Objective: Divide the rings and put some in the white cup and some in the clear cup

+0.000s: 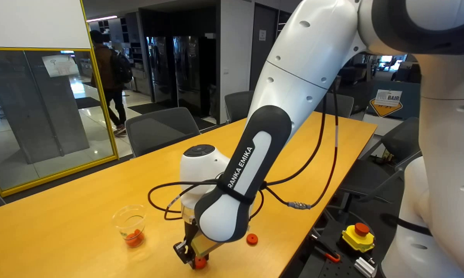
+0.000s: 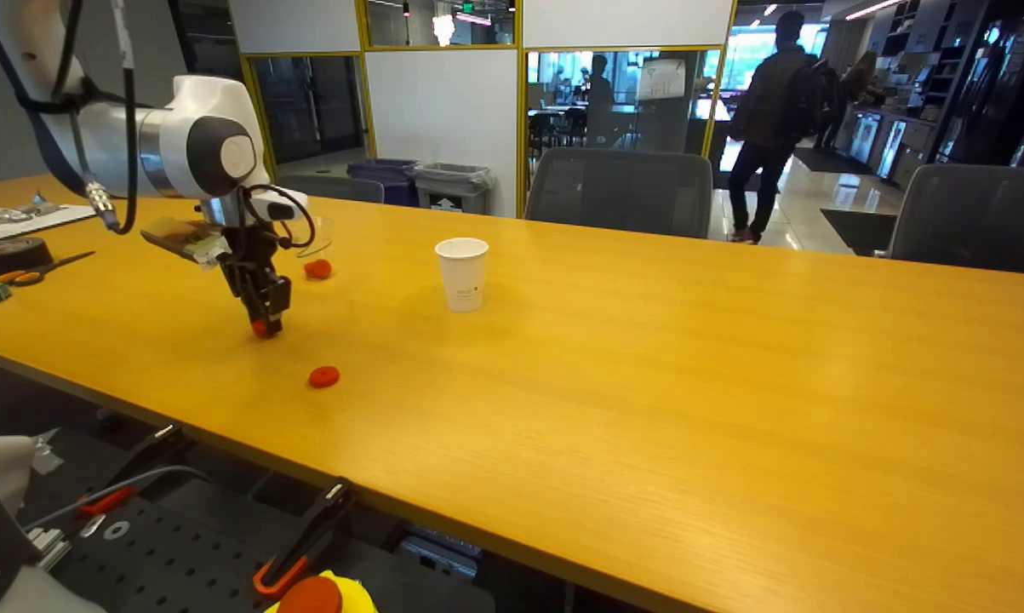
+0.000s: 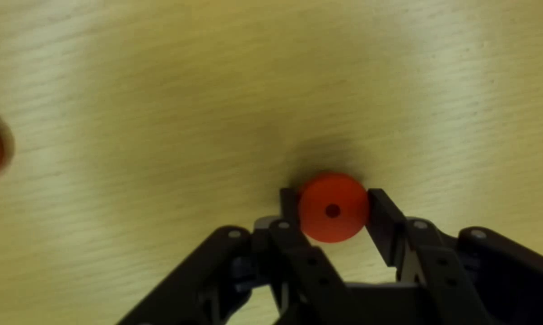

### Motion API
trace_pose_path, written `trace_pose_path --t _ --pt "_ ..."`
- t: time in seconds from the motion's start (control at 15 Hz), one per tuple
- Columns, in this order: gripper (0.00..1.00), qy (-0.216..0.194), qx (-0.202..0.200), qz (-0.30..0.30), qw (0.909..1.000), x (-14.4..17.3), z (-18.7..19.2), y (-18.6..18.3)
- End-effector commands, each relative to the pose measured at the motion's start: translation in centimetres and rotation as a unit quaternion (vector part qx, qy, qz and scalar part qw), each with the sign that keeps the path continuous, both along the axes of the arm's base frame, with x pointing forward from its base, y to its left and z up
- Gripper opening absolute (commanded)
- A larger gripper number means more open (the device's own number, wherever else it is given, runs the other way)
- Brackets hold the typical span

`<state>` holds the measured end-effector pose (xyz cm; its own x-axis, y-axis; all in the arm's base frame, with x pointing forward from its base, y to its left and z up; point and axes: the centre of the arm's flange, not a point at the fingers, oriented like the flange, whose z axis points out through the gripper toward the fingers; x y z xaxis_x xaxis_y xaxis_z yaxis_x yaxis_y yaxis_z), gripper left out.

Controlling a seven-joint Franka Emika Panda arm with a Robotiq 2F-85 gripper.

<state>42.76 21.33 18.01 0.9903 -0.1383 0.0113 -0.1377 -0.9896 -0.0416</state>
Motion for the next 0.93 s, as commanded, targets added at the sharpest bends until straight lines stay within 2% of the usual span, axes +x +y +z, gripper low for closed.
trace_pose_path --t 0.0,0.4,0.6,0.87 --pt "0.17 -0.034 -0.018 0.012 0.9992 3.5 5.3 0.2" --pt "0.17 -0.091 -0.048 0.05 0.9934 10.8 13.6 1.9" --pt "0.17 -0.104 -0.056 0.069 0.9905 13.5 15.7 3.7" --pt "0.17 -0.106 -0.044 0.089 0.9893 15.8 16.3 6.2"
